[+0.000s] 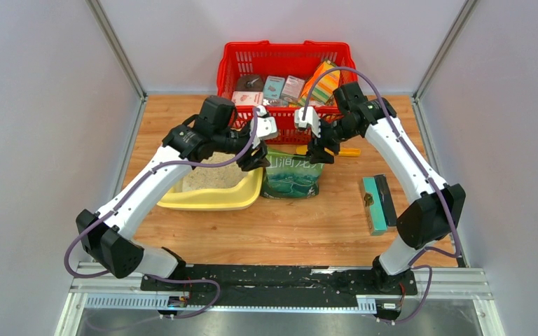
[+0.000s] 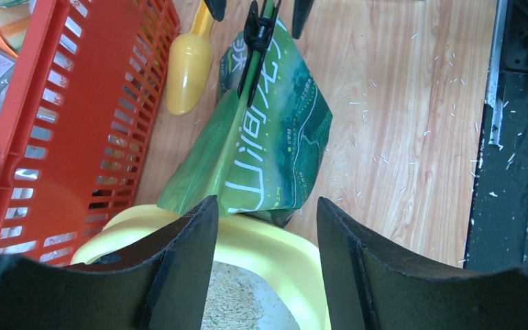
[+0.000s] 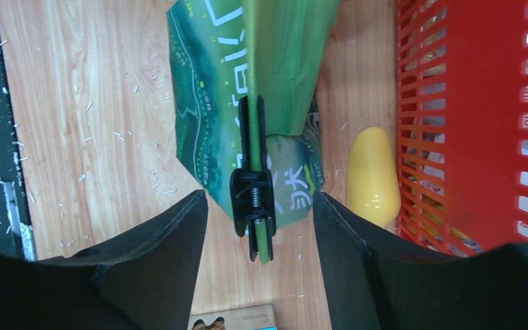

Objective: Fill the litter box with clean litter

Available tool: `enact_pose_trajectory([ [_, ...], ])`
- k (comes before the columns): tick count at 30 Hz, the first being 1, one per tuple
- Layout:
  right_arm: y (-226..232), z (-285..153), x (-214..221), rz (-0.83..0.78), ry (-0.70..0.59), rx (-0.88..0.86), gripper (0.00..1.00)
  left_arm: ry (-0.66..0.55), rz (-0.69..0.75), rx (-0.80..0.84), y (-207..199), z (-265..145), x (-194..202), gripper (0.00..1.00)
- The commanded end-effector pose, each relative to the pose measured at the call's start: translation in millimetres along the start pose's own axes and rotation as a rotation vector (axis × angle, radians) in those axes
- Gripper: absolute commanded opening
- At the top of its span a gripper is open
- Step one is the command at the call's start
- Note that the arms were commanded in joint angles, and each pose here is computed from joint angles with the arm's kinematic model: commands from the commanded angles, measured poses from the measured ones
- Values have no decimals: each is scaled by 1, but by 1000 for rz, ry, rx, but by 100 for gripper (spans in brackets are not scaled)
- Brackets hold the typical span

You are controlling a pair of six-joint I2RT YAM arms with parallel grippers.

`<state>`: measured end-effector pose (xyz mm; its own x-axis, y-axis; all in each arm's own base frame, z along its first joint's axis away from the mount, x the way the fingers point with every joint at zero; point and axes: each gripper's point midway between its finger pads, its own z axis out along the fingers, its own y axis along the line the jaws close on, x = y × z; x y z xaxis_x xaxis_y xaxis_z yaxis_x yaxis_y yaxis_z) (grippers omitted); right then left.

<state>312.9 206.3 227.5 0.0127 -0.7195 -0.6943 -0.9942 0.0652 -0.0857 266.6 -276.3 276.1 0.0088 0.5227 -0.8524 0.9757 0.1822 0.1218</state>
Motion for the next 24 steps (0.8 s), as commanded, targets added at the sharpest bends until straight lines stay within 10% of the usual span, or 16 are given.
enact_pose_trajectory([
  [1, -13, -3, -11, -46, -17, 71, 59, -29, 3, -17, -3, -10, -9, 63],
  [6, -10, 0, -8, -60, 4, 65, 53, -26, 1, -17, -4, -11, -8, 63],
  [18, -7, -11, -17, -64, 12, 77, 0, -15, -1, -19, -3, -9, -3, 62],
  [24, 0, -56, -55, -96, -66, 171, 0, -12, 5, -19, -5, -11, -2, 63],
])
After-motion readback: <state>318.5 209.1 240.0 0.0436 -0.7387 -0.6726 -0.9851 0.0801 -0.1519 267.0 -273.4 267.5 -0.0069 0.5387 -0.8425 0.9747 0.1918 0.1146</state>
